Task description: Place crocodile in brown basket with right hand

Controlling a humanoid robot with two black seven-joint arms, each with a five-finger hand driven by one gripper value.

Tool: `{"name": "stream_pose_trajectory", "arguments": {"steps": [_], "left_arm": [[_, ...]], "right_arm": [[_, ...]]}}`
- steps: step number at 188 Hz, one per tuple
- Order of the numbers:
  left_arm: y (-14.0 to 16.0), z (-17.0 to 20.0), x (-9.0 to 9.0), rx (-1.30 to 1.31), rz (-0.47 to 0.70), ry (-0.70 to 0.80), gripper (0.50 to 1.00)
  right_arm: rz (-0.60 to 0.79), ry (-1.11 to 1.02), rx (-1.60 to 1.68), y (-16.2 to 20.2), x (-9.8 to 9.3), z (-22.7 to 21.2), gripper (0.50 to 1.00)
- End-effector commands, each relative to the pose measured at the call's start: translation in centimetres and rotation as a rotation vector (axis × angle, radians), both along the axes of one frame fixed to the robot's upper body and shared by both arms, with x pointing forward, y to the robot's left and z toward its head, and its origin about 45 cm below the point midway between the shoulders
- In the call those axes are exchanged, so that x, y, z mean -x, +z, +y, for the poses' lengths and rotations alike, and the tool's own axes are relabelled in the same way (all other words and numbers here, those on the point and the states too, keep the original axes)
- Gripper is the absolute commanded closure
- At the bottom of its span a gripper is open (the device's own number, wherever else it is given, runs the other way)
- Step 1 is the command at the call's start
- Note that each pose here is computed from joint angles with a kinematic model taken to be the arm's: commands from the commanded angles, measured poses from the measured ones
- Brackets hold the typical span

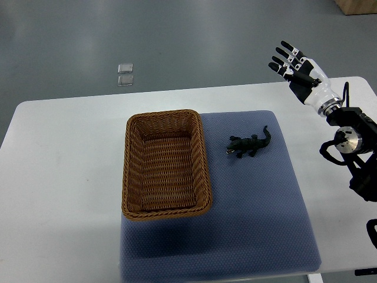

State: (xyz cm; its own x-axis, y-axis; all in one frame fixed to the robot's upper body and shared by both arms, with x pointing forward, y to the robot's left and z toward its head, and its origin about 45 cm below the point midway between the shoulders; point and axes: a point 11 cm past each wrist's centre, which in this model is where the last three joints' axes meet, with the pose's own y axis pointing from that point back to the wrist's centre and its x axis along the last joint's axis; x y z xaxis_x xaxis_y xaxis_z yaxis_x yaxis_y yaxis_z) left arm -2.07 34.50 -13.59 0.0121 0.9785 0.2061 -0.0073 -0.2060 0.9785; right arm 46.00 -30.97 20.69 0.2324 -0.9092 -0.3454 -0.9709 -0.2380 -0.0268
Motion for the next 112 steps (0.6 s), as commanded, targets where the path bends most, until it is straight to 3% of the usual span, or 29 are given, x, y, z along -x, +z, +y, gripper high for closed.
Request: {"name": "stream_pose_trajectory", "arguments": {"steps": [1,51,112], "left_arm": [[0.0,0.0,0.0,0.0,0.0,0.0,0.5],[0.0,0.0,0.0,0.0,0.0,0.0,0.5],[0.0,0.0,0.0,0.0,0.0,0.0,0.5]], "right_arm": [[-0.005,0.014,0.004,0.1,0.0,0.1,0.572],[-0.02,0.129,0.08,0.6,0.5,0.2,0.572],[-0.139,0.354,0.497,3.4,0.5,1.1,0.572]]}}
